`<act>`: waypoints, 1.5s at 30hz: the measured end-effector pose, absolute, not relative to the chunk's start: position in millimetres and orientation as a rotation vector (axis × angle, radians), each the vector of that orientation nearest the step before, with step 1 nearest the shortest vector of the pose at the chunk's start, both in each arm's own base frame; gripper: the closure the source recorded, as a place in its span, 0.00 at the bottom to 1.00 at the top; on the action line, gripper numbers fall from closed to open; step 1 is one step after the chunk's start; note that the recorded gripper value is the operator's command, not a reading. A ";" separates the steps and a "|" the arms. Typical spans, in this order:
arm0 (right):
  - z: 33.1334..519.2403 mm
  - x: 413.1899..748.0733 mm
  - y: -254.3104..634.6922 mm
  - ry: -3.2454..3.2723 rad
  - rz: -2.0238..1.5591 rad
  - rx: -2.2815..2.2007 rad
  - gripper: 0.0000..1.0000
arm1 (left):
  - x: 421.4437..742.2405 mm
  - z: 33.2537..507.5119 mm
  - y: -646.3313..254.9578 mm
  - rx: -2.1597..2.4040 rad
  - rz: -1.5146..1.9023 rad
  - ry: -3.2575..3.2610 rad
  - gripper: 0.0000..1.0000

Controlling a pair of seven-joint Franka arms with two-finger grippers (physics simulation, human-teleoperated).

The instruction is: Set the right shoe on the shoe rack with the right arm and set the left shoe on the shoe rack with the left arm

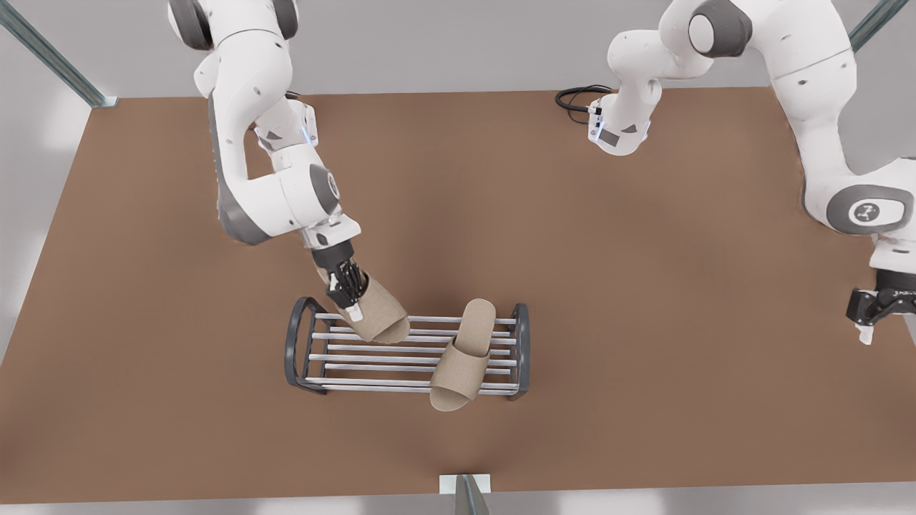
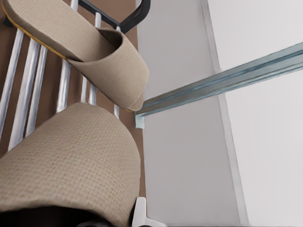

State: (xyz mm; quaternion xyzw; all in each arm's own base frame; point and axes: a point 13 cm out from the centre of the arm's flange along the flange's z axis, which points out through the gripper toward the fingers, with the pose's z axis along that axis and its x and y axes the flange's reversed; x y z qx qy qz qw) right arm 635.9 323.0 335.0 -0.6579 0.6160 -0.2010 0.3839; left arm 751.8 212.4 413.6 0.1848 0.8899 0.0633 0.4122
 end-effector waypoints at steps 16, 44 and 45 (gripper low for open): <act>304.6 664.6 289.6 1.635 -0.865 -1.648 0.79 | 626.0 353.8 -127.7 0.906 -0.041 3.145 0.00; 300.2 640.3 309.6 1.693 -0.937 -1.454 0.00 | 615.2 412.8 -88.7 -0.523 -0.126 3.194 0.00; 299.4 641.1 308.8 1.697 -0.938 -1.449 0.00 | 613.8 413.5 -84.5 -0.536 -0.123 3.197 0.00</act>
